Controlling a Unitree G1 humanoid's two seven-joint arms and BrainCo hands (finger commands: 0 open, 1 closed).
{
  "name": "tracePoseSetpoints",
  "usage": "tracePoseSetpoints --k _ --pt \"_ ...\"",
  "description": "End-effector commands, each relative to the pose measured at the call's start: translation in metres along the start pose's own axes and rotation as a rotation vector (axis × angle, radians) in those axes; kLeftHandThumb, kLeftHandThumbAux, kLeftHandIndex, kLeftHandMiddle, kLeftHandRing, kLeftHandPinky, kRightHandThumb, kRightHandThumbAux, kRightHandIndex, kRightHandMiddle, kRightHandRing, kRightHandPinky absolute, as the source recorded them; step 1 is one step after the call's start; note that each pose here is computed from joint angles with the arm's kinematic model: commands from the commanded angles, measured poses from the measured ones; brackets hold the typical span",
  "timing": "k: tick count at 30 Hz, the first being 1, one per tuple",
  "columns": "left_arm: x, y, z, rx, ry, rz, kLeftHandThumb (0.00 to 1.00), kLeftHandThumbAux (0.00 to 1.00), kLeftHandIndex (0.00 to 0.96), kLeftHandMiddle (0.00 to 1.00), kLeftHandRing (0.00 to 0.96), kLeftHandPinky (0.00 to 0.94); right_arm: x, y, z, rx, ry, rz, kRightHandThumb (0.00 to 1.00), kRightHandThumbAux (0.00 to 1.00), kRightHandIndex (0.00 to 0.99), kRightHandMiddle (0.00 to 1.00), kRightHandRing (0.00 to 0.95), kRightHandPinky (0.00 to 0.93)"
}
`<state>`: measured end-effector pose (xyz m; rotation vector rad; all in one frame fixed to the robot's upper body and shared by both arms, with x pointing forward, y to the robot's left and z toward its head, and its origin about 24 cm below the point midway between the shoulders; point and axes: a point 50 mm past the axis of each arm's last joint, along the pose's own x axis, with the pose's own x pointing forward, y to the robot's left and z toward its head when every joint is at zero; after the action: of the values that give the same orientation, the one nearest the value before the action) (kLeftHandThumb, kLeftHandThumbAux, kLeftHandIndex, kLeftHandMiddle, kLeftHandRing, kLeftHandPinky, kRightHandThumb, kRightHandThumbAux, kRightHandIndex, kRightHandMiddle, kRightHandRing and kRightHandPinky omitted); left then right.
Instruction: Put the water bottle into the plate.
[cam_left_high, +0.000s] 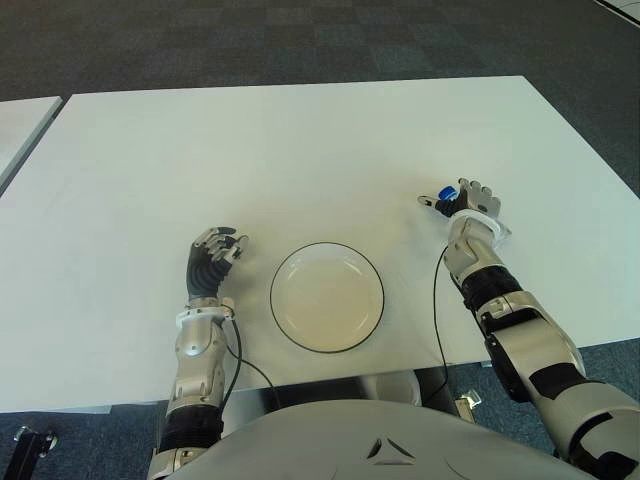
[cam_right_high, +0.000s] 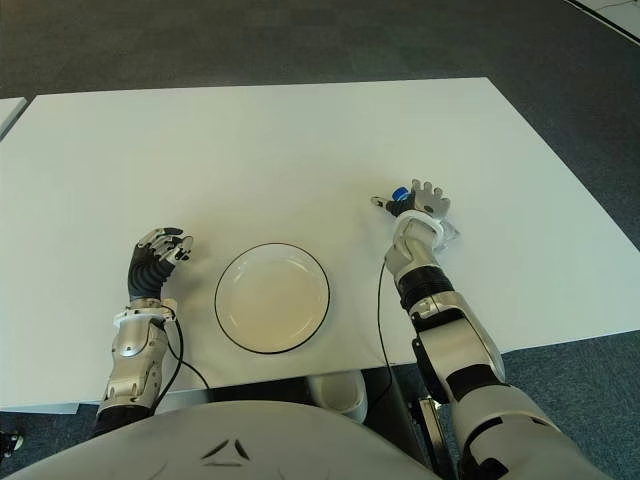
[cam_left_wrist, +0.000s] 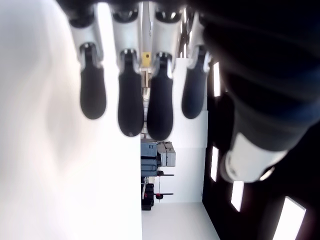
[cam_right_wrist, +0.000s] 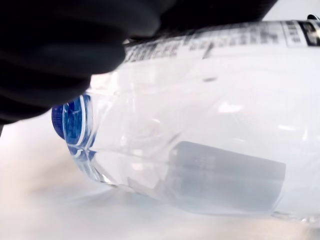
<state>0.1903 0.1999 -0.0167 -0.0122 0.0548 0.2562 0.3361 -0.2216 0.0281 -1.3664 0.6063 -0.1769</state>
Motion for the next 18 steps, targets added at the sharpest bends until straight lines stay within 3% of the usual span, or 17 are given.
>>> tracePoseSetpoints --k 1,10,18 --pt "-0.002 -0.001 -0.001 -0.008 0.011 0.003 0.709 0.708 0.436 0.593 0.57 0.557 -0.003 0.015 -0.002 -0.074 0.027 0.156 0.4 0.318 0.0 0.0 0.0 0.0" --pt "-0.002 -0.001 -0.001 -0.023 0.002 -0.006 0.709 0.708 0.436 0.594 0.572 0.559 -0.003 0.021 -0.002 -0.185 0.016 0.309 0.38 0.319 0.0 0.0 0.0 0.0" --pt "-0.002 0.0 0.0 -0.028 -0.02 -0.019 0.709 0.708 0.437 0.596 0.578 0.568 -0.004 0.028 -0.002 -0.195 0.039 0.379 0.379 0.31 0.088 0.0 0.0 0.0"
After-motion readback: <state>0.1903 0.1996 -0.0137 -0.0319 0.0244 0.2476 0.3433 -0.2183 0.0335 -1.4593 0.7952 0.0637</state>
